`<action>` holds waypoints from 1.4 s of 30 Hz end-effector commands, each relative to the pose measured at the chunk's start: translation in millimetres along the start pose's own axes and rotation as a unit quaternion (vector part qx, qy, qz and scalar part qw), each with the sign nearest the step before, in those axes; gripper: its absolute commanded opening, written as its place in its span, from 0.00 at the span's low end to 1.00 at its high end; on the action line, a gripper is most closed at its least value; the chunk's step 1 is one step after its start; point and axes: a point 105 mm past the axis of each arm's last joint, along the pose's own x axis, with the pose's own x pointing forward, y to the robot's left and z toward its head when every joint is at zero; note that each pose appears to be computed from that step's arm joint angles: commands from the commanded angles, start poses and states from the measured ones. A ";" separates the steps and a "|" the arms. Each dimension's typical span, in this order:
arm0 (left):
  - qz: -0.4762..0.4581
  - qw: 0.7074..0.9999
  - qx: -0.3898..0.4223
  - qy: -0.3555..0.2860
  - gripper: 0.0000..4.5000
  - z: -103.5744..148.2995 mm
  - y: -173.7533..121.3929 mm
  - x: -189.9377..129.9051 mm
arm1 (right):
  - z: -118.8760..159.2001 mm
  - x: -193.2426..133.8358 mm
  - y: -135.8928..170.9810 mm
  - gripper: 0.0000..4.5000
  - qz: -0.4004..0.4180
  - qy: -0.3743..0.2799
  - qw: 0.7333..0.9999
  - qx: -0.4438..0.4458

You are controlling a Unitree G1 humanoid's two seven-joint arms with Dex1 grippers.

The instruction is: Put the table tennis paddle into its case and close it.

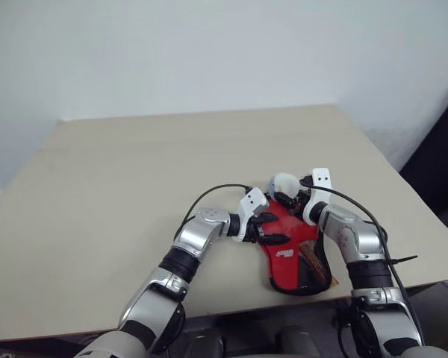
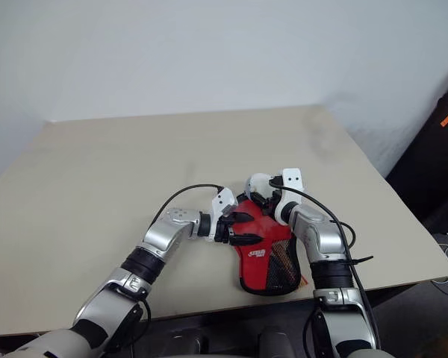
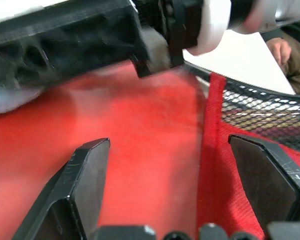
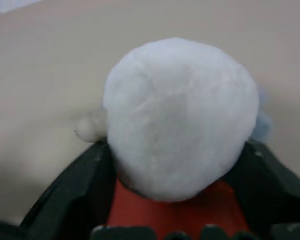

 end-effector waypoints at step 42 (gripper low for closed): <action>-0.001 0.994 0.001 0.108 0.90 -52.3 -5.1 5.3 | -11.8 -196.2 -63.0 0.11 -0.068 -0.006 0.995 -0.068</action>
